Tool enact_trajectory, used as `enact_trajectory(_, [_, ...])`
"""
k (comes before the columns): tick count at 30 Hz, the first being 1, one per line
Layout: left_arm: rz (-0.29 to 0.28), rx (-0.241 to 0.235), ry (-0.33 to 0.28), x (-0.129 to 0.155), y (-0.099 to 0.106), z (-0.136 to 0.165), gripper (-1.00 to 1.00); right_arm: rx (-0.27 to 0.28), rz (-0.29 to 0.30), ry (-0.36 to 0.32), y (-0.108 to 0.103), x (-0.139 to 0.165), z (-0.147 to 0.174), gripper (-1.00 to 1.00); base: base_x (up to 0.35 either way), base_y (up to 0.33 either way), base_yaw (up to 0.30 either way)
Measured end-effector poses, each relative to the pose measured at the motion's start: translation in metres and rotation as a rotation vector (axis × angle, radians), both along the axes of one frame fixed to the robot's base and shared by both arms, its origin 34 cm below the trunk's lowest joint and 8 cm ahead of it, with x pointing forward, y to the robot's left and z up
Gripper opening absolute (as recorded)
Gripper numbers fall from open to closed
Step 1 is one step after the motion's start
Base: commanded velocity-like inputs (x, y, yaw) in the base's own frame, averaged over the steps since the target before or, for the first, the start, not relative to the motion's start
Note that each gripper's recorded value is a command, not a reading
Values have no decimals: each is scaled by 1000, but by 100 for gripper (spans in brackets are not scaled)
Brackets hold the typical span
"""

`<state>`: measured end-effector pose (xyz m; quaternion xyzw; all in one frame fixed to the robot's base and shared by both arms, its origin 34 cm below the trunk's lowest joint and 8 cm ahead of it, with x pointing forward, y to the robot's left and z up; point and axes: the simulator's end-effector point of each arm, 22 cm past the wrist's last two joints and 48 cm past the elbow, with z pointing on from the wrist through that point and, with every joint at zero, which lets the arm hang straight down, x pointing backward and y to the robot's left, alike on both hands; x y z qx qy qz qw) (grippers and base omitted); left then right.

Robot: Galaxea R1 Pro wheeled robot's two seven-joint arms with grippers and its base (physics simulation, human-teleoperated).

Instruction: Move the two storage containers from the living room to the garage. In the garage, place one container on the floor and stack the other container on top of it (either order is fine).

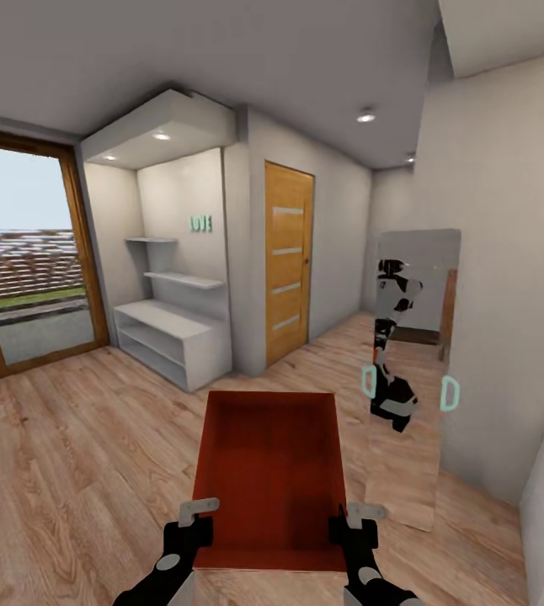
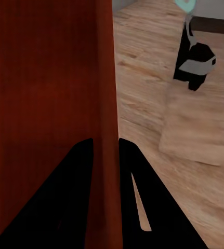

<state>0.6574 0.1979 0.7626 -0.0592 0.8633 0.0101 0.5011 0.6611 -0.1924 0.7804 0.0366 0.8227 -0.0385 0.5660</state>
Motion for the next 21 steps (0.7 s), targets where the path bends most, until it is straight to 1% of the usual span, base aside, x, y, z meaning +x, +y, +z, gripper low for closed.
enact_trajectory(21, [0,0,0,0,0,0,-100,0,0,0,0,0,0,-100,321,0,0])
